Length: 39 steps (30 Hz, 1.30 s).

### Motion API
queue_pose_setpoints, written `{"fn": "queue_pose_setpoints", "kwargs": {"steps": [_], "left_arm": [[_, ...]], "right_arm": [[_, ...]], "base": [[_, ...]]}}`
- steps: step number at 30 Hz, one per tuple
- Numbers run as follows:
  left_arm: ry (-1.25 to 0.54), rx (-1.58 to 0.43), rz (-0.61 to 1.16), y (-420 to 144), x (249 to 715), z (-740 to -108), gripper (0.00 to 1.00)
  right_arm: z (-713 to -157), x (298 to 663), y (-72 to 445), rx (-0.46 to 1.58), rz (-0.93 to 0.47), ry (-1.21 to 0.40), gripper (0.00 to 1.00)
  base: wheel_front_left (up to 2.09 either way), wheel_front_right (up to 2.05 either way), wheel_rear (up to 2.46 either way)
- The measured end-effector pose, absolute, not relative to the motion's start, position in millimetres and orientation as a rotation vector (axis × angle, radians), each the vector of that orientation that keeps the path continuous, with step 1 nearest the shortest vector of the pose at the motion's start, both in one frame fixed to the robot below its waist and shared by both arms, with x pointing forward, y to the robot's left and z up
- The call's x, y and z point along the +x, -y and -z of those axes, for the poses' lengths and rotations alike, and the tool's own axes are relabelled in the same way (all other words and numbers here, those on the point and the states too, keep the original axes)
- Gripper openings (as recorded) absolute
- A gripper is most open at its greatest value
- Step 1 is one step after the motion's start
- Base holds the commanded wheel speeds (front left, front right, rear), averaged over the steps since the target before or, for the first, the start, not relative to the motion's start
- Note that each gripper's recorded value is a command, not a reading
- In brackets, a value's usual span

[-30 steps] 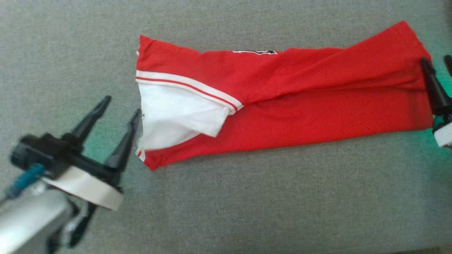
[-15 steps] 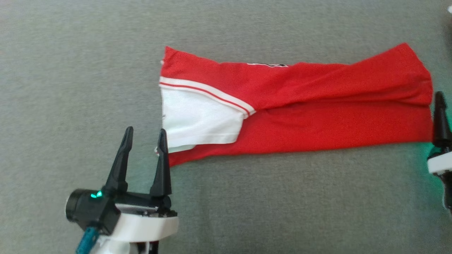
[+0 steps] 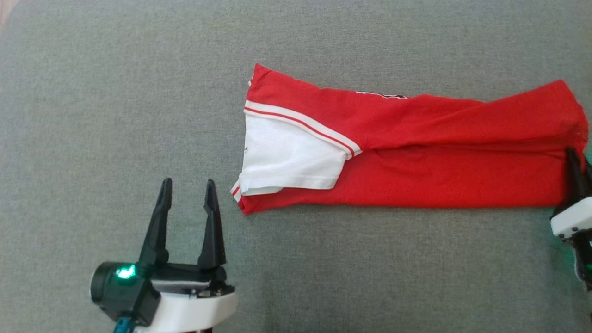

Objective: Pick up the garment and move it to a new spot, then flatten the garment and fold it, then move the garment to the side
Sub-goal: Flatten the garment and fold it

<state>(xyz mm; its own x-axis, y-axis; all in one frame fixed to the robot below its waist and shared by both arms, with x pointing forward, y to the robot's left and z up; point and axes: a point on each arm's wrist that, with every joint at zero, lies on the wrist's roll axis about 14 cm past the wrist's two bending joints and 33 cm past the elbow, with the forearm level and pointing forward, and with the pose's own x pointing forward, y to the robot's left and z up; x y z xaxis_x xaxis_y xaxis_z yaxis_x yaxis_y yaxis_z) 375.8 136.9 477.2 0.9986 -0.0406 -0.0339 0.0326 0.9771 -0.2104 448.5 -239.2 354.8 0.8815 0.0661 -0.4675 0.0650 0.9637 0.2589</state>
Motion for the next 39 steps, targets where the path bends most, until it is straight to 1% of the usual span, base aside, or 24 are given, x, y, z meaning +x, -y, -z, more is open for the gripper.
{"fn": "queue_pose_setpoints", "kwargs": {"steps": [4, 7, 11, 13, 17, 20, 23, 25, 26, 28, 32, 37, 38, 39], "left_arm": [[-0.023, -0.201, 0.045, -138, 380, -479, 1.0], [-0.015, -0.197, 0.066, -135, 383, -479, 1.0], [-0.011, -0.203, 0.086, -132, 388, -478, 1.0], [-0.013, -0.199, 0.093, -131, 390, -477, 1.0], [-0.014, -0.202, 0.098, -132, 393, -475, 1.0], [-0.017, -0.212, 0.103, -131, 393, -474, 1.0], [-0.026, -0.216, 0.1, -132, 392, -471, 1.0], [-0.035, -0.218, 0.099, -132, 391, -468, 1.0], [-0.035, -0.218, 0.099, -132, 391, -468, 1.0], [-0.041, -0.218, 0.098, -133, 390, -466, 1.0], [-0.057, -0.212, 0.085, -138, 388, -461, 1.0], [-0.069, -0.214, 0.064, -144, 385, -457, 1.0], [-0.069, -0.218, 0.061, -144, 385, -458, 1.0], [-0.066, -0.222, 0.058, -145, 386, -459, 1.0]], "right_arm": [[-363, 449, 246, 0.273, 0.013, -0.466, 0.0], [-378, 452, 269, 0.246, 0.047, -0.429, 0.0], [-415, 459, 311, 0.201, 0.101, -0.368, 0.0], [-439, 467, 309, 0.236, 0.078, -0.325, 0.0], [-492, 481, 270, 0.298, -0.065, -0.219, 0.0], [-527, 482, 218, 0.372, -0.219, -0.158, 0.0], [-545, 475, 166, 0.413, -0.36, -0.142, 0.0], [-546, 470, 136, 0.414, -0.431, -0.158, 0.0], [-546, 470, 136, 0.414, -0.431, -0.158, 0.0], [-540, 464, 101, 0.421, -0.509, -0.196, 0.0], [-520, 445, 27, 0.461, -0.681, -0.311, 0.0], [-480, 426, -28, 0.424, -0.798, -0.456, 0.0], [-471, 420, -37, 0.417, -0.815, -0.488, 0.12], [-462, 414, -44, 0.413, -0.832, -0.522, 0.89]], "base": [[0.0, 0.0, 0.0], [0.0, 0.0, 0.0], [0.0, 0.0, 0.0], [0.0, 0.0, 0.0], [0.0, 0.0, 0.0], [0.0, 0.0, 0.0], [0.0, 0.0, 0.0], [0.0, 0.0, 0.0], [0.0, 0.0, 0.0], [0.0, 0.0, 0.0], [0.0, 0.0, 0.0], [0.0, 0.0, 0.0], [0.0, 0.0, 0.0], [0.0, 0.0, 0.0]]}}
